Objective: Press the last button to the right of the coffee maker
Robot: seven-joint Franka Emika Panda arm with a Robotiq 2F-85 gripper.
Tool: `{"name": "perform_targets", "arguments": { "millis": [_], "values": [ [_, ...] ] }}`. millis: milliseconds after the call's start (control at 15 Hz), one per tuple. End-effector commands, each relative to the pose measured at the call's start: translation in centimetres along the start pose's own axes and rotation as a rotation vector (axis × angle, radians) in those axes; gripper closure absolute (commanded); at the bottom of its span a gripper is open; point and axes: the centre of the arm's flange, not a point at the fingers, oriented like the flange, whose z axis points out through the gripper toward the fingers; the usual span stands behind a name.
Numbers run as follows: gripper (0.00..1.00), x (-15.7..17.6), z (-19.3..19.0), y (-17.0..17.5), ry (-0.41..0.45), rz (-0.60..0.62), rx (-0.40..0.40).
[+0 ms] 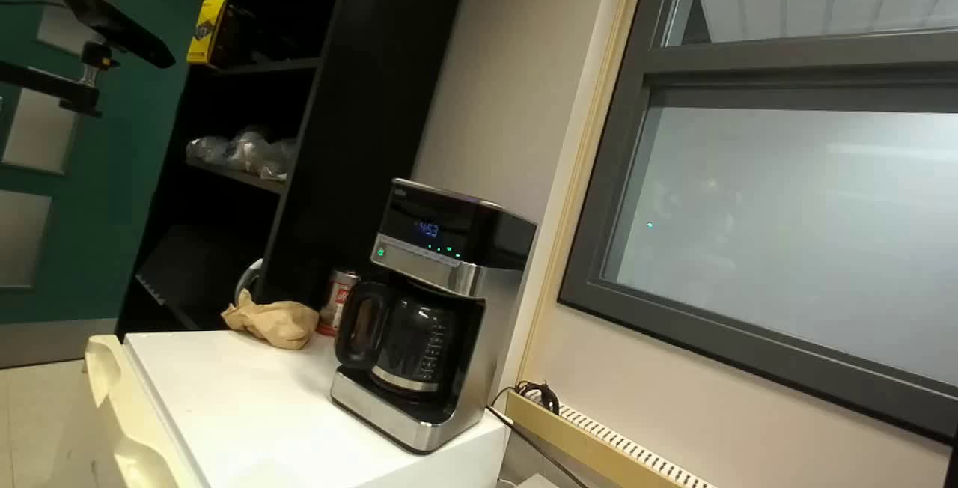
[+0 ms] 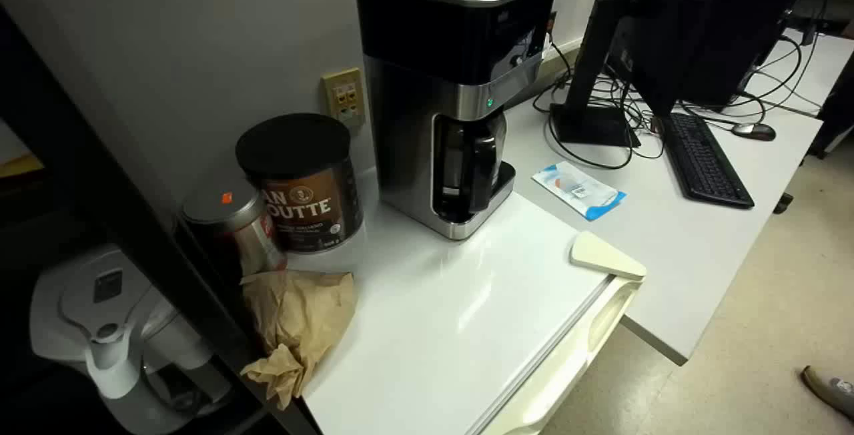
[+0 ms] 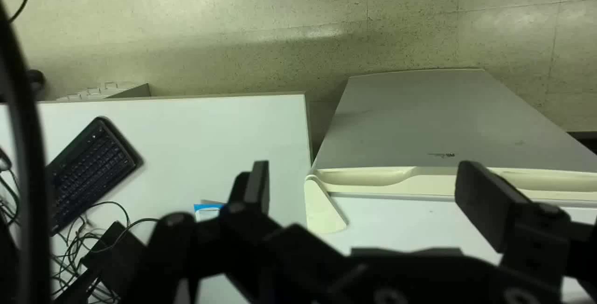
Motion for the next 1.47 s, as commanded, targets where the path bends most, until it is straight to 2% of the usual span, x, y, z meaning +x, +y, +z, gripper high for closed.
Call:
{"name": "perform_targets", "arguments": {
  "millis": [0,400,467,733,1067,1133,1267,1400],
  "values": [
    [0.0,0.0,0.0,0.0,0.0,0.0,0.0],
    [0.0,0.0,0.0,0.0,0.0,0.0,0.0],
    [0.0,0.3,0.3,0.1,0.001,-0.008,-0.019],
    [0.0,2.5,2.0,1.3,0.032,-0.077,-0.181],
    [0.01,5.6,4.7,3.3,0.082,-0.236,-0.404],
    [0.26,6.4,5.3,3.6,0.096,-0.265,-0.445],
    [0.27,7.6,6.2,4.2,0.13,-0.322,-0.503],
    [0.42,8.9,7.1,4.6,0.182,-0.394,-0.546]
  ]
}}
